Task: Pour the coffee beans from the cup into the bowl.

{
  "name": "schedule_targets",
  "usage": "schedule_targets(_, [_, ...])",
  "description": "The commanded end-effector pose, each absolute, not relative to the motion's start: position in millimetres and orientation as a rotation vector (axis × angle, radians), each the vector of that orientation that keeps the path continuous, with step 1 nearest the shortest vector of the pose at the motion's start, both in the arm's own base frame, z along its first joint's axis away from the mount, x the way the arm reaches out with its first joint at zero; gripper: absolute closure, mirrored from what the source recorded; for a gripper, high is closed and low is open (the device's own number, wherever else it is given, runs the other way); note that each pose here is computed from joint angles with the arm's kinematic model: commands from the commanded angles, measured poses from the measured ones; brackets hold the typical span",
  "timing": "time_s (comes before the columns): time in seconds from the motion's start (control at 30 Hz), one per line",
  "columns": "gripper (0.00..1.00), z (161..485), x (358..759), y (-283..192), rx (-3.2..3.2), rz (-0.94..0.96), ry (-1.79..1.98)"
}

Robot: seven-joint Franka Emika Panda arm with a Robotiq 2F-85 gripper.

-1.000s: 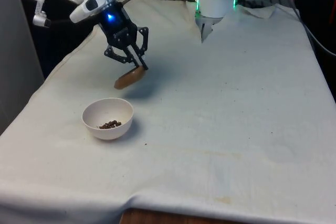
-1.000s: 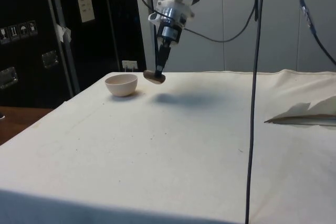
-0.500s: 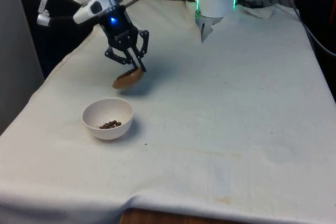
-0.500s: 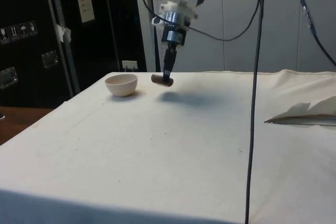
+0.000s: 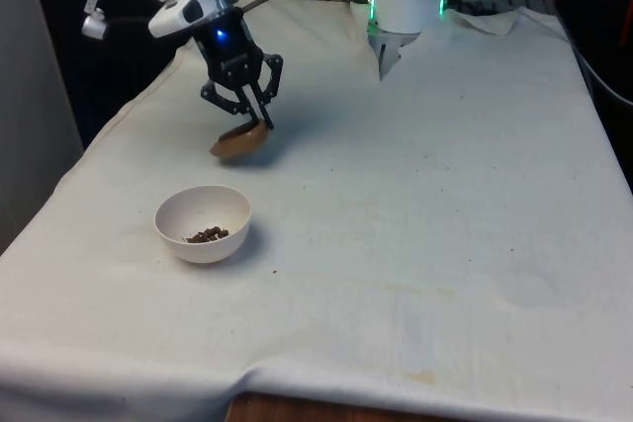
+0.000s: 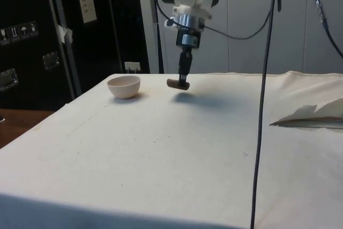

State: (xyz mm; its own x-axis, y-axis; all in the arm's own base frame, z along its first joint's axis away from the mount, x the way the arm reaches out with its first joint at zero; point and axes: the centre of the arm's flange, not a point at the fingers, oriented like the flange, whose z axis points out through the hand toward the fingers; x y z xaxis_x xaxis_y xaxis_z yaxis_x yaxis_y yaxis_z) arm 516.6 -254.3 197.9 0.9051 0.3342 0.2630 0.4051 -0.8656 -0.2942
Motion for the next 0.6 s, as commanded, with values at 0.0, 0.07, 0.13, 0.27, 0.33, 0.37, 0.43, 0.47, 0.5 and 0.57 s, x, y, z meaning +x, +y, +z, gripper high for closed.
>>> schedule_targets(0.0, [1.0, 198.9, 512.9, -253.9, -2.746, -0.288, -0.553])
schedule_targets(0.07, [1.0, 197.8, 506.0, -253.1, -2.757, -0.286, -0.563])
schedule_targets(0.13, [1.0, 197.5, 504.1, -252.5, -2.76, -0.285, -0.568])
schedule_targets(0.27, [1.0, 196.3, 493.8, -250.8, -2.778, -0.278, -0.583])
schedule_targets(0.33, [1.0, 195.8, 489.3, -250.4, -2.786, -0.277, -0.588])
schedule_targets(0.37, [1.0, 195.5, 487.5, -250.0, -2.788, -0.276, -0.59])
schedule_targets(0.43, [1.0, 195.5, 485.7, -249.4, -2.792, -0.277, -0.593])
schedule_targets(0.47, [1.0, 195.4, 483.7, -249.2, -2.796, -0.279, -0.595])
schedule_targets(0.5, [1.0, 195.2, 481.9, -248.4, -2.799, -0.279, -0.598])
schedule_targets(0.57, [1.0, 194.4, 476.1, -246.3, -2.809, -0.282, -0.606])
